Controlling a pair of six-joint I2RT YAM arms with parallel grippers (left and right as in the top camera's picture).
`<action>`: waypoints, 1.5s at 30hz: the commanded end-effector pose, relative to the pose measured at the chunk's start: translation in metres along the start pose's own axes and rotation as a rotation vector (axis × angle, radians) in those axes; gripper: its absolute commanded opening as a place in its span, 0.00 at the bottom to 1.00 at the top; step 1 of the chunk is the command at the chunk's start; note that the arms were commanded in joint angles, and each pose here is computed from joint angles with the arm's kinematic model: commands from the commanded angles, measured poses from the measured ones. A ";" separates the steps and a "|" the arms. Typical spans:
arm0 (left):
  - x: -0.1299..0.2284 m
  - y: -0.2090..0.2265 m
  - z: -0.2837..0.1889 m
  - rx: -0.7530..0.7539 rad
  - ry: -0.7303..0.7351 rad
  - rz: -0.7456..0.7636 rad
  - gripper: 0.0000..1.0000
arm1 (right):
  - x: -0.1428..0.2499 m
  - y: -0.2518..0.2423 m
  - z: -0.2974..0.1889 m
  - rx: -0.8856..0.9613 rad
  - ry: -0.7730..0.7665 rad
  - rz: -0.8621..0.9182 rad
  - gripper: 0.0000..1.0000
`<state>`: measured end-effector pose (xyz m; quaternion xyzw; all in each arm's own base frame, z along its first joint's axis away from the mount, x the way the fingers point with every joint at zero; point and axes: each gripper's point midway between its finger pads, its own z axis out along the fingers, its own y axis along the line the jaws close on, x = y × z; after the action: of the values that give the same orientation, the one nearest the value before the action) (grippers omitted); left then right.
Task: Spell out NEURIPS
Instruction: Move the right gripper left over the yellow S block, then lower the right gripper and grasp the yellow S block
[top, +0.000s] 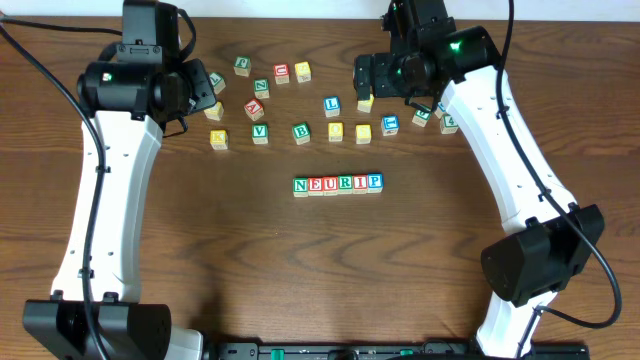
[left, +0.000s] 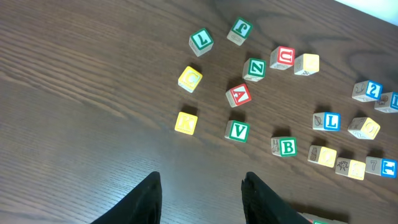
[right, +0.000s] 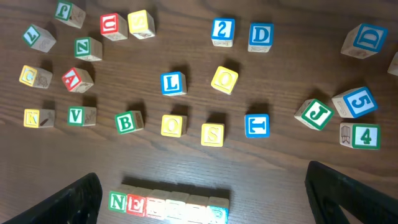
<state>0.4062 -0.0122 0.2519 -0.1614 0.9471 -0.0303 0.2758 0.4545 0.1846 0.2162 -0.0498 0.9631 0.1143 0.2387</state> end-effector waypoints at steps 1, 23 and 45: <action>0.004 0.005 0.007 -0.023 0.019 0.015 0.42 | -0.005 0.000 -0.007 0.003 -0.025 -0.003 0.99; -0.001 0.011 0.007 -0.055 -0.007 0.017 0.41 | -0.009 0.001 -0.007 0.000 -0.041 0.008 0.94; -0.004 0.017 0.006 -0.093 -0.021 0.017 0.42 | 0.051 -0.004 0.102 0.124 0.206 0.092 0.60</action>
<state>0.4081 0.0007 0.2541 -0.1700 0.9427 0.0046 0.2872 0.4571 0.2065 0.1176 -0.0143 0.9862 0.0750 0.1466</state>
